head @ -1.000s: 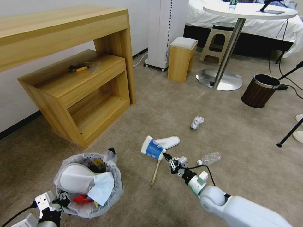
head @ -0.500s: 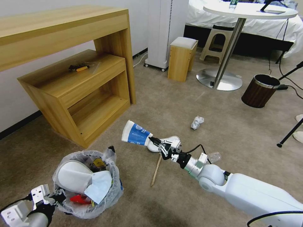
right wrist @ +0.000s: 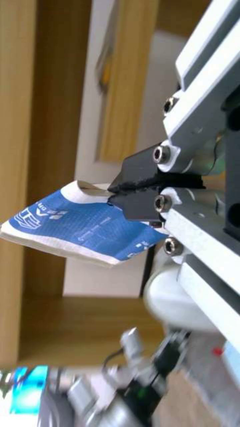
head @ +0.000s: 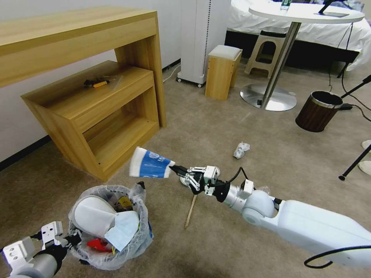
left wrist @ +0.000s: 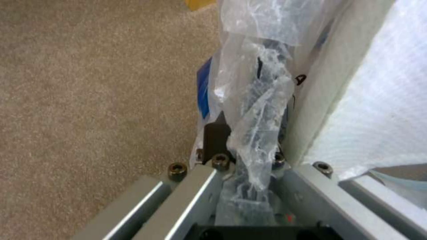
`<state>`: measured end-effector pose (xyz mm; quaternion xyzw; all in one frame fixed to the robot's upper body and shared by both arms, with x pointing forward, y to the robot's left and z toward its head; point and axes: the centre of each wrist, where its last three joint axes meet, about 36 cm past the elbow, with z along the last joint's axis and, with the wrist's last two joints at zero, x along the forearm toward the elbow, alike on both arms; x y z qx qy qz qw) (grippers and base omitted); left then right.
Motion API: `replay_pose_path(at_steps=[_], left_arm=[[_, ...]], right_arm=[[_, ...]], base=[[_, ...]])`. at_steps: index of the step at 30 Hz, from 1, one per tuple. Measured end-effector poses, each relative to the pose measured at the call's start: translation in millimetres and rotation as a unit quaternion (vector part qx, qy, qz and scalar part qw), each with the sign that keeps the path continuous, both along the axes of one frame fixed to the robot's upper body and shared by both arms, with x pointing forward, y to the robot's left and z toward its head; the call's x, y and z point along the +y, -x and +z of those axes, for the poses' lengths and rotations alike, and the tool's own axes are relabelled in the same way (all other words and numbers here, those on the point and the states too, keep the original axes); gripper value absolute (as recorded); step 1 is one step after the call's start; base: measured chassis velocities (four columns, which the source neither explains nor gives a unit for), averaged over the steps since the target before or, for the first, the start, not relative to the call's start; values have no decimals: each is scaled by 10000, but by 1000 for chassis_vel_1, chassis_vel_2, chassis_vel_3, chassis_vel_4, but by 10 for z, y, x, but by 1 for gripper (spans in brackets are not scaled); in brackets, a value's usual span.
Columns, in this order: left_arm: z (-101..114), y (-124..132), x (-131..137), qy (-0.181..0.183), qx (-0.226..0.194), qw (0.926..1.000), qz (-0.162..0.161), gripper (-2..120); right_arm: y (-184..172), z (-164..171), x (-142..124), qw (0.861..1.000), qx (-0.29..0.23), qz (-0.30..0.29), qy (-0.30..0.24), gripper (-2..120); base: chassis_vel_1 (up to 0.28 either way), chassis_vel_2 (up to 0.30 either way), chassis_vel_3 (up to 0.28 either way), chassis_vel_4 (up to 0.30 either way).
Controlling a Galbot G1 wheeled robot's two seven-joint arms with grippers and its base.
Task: Pick up the trash bin and place the garbage on the floor into it.
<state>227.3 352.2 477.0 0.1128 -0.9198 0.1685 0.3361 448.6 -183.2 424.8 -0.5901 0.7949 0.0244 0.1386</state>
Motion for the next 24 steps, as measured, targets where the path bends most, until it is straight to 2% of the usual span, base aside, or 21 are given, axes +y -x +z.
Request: replay_pose_path(at_steps=[8, 15, 24], left_arm=[[-10, 20, -9, 36, -17, 10000, 65, 0], [-15, -8, -11, 60, -54, 9999, 81, 0], [-13, -23, -7, 53, -120, 9999, 102, 0]], right_arm=[[30, 259, 544, 9953, -75, 962, -53, 0], [52, 241, 742, 9910, -21, 1335, 83, 0], [74, 125, 838, 9868, 4, 1593, 292, 0]], base=[[0, 0, 0, 0], [0, 0, 0, 0], [0, 0, 0, 0]])
